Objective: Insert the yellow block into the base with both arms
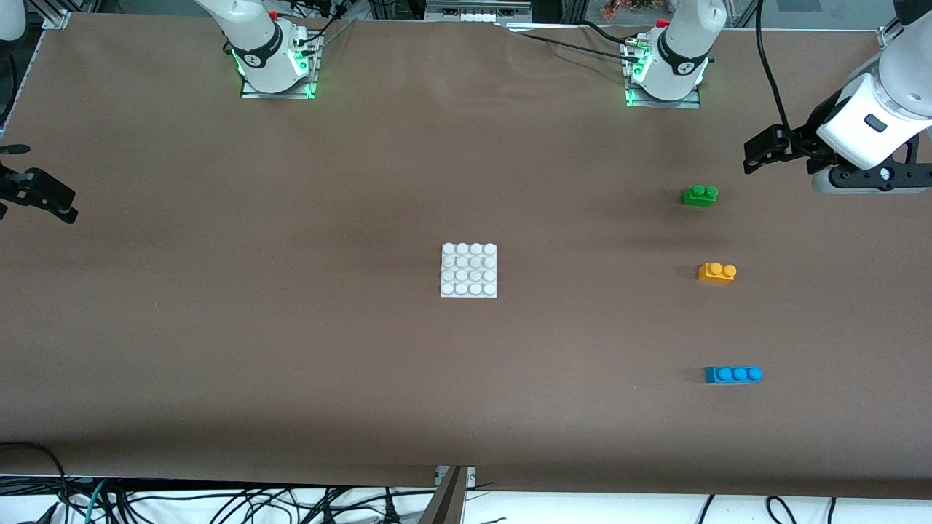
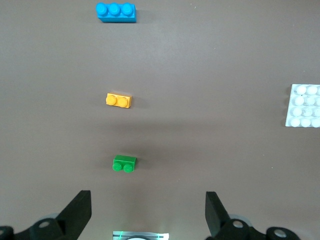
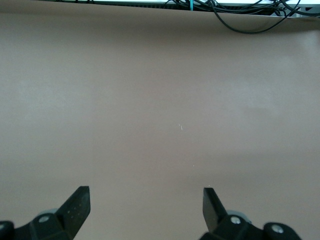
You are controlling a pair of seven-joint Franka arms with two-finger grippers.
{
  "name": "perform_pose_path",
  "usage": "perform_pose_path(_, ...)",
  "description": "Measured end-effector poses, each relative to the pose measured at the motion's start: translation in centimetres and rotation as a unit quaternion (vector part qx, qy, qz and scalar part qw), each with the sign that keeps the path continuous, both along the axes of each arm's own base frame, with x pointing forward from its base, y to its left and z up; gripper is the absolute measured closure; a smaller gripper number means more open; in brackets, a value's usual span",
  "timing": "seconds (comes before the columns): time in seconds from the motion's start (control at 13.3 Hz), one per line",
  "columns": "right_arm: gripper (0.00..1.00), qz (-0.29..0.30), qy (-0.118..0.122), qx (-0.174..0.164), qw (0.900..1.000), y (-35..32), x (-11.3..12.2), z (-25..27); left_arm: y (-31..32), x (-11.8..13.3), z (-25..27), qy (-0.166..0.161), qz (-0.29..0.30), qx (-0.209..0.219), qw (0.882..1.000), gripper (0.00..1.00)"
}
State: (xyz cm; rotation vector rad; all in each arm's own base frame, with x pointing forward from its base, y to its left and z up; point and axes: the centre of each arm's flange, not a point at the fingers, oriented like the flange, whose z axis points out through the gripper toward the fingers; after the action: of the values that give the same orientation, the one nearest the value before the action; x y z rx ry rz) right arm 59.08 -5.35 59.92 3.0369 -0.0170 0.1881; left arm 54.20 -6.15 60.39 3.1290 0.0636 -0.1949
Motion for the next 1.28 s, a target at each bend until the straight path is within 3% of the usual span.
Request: perform_pose_path(1.28, 0.00, -0.002, 0.014, 0.003, 1.000, -0.08, -0.27, -0.29, 0.00, 0.00, 0.00, 0.000, 0.000, 0.000, 1.000, 0.00)
